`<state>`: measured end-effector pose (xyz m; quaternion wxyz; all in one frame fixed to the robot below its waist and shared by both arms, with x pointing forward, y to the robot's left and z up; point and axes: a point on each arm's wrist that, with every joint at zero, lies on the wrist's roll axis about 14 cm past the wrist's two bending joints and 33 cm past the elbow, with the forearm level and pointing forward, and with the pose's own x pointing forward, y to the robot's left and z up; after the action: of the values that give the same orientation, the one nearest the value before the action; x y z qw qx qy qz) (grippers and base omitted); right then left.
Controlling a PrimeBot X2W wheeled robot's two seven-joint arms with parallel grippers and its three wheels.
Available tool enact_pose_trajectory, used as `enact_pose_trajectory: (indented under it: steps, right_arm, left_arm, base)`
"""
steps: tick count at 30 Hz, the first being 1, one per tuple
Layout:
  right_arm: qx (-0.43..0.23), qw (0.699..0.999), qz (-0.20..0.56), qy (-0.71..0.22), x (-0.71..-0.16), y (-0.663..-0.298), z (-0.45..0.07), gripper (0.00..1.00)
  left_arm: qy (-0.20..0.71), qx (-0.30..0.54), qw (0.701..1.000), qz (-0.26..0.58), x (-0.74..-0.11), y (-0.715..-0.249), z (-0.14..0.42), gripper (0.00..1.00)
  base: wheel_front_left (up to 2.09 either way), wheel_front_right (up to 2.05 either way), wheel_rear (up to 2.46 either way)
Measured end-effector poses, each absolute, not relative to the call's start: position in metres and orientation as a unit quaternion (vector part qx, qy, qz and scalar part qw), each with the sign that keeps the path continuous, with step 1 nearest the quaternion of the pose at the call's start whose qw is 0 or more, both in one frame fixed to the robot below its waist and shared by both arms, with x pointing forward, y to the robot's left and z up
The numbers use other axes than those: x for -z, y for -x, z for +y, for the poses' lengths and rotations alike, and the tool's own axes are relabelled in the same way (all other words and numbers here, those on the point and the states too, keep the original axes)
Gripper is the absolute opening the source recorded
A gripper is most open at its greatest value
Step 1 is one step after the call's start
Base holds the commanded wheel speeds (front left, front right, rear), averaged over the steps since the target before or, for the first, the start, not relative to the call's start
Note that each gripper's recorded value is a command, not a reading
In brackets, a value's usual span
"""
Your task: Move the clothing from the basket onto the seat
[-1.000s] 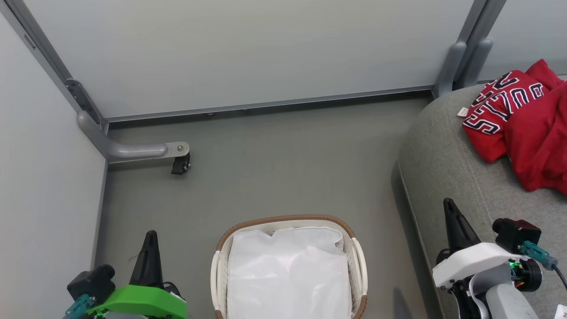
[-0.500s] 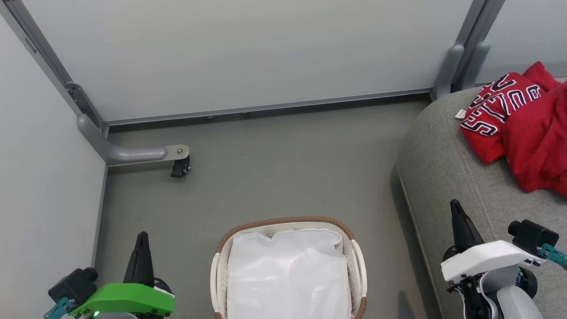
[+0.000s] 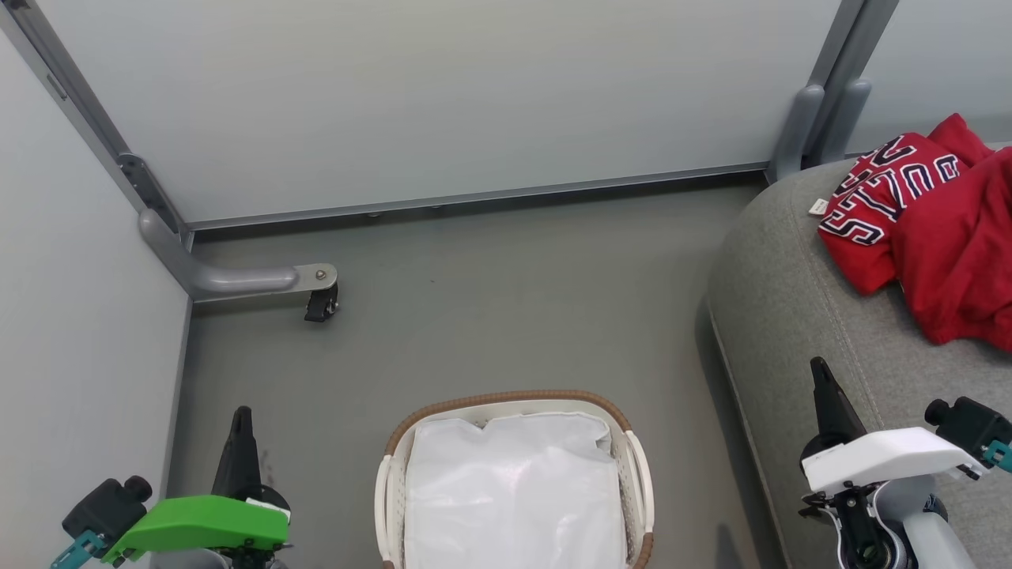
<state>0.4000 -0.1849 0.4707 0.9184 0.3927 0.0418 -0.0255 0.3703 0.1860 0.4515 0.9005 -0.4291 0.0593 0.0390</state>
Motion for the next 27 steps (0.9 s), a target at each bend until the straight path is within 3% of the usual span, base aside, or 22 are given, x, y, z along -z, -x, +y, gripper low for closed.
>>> enact_pose_trajectory:
  steps: [27]
  right_arm:
    - [0.03, 0.848, 0.032, -0.528, -0.481, -0.398, -0.191, 0.0]
  left_arm:
    - [0.548, -0.042, 0.834, 0.044, -0.466, -0.377, 0.193, 0.0]
  base:
    - [0.0, 0.0, 0.0]
